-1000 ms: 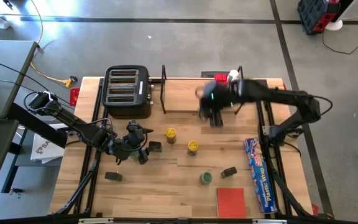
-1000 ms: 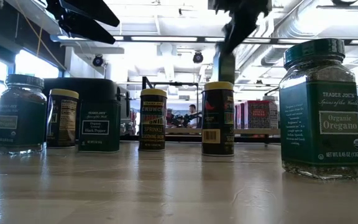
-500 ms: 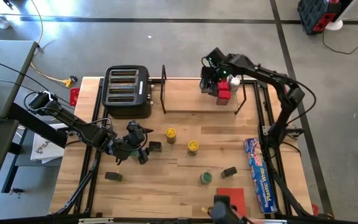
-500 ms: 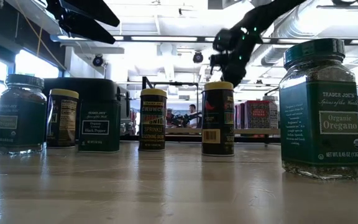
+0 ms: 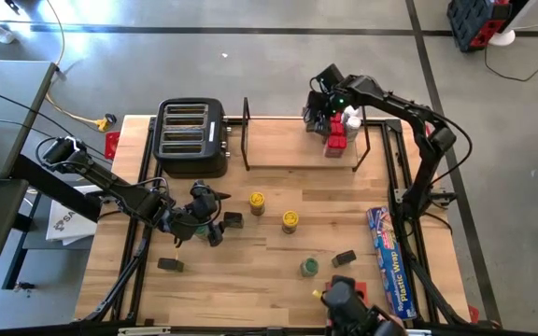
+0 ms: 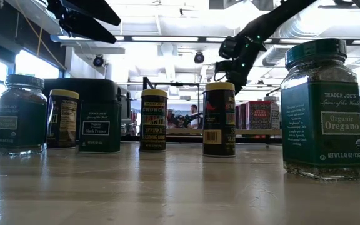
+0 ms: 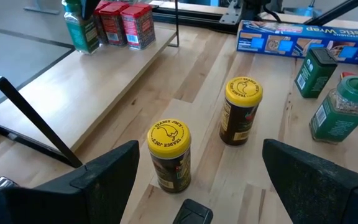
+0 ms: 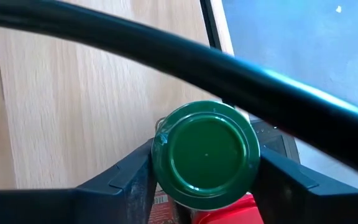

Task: Shelf spices
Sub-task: Put the top right green seasoning bottle on the shelf, then put the right green seasoning bottle on the shelf aligned with the other green seasoning bottle

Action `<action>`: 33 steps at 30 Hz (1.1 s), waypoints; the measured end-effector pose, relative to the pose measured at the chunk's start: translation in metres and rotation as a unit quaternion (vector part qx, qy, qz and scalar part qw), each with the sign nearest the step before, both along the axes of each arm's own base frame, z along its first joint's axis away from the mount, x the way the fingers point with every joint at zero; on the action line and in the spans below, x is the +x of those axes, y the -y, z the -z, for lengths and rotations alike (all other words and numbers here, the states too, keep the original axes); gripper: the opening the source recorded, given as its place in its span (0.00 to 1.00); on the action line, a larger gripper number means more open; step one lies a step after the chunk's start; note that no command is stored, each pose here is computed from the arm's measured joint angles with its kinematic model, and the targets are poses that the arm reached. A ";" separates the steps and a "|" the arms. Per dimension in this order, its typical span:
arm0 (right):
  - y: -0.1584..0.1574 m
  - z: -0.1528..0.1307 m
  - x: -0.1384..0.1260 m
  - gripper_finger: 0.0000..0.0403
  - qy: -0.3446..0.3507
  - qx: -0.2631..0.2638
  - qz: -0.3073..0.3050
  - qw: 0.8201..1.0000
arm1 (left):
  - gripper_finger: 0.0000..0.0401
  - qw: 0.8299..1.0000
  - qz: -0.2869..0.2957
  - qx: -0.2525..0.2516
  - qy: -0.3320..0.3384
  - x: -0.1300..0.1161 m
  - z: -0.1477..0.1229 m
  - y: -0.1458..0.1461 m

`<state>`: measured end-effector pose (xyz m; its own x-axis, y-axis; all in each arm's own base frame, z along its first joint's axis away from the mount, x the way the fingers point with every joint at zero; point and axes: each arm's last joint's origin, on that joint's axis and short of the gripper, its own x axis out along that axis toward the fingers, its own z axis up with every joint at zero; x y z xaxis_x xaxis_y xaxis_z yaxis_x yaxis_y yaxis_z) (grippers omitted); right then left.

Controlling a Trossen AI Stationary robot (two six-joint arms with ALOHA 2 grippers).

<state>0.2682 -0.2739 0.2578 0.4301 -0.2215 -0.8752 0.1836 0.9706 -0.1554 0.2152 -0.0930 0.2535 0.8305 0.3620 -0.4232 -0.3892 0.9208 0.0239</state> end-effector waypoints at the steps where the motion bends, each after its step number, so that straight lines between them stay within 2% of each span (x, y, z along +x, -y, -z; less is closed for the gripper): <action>1: 0.001 0.000 -0.001 0.55 0.000 0.000 0.001 1.000 | 0.84 1.000 0.000 0.000 0.001 0.000 0.000 0.000; 13: 0.001 0.000 -0.001 0.58 0.001 -0.001 0.003 1.000 | 0.84 1.000 0.006 -0.007 0.004 0.001 -0.001 0.001; 19: 0.003 -0.004 -0.001 0.59 -0.006 -0.022 0.008 1.000 | 0.84 1.000 0.010 -0.010 0.003 0.001 -0.001 0.001; 27: 0.000 -0.049 0.003 0.59 0.009 -0.024 0.006 1.000 | 0.84 1.000 0.009 -0.018 0.006 0.000 -0.001 0.002; 30: -0.016 -0.071 0.007 0.59 0.002 -0.003 -0.008 1.000 | 0.84 1.000 0.011 -0.019 0.006 0.000 -0.001 0.003; 33: -0.045 -0.093 0.012 0.59 0.015 0.010 -0.034 0.999 | 0.84 1.000 0.012 -0.021 0.007 -0.001 -0.001 0.004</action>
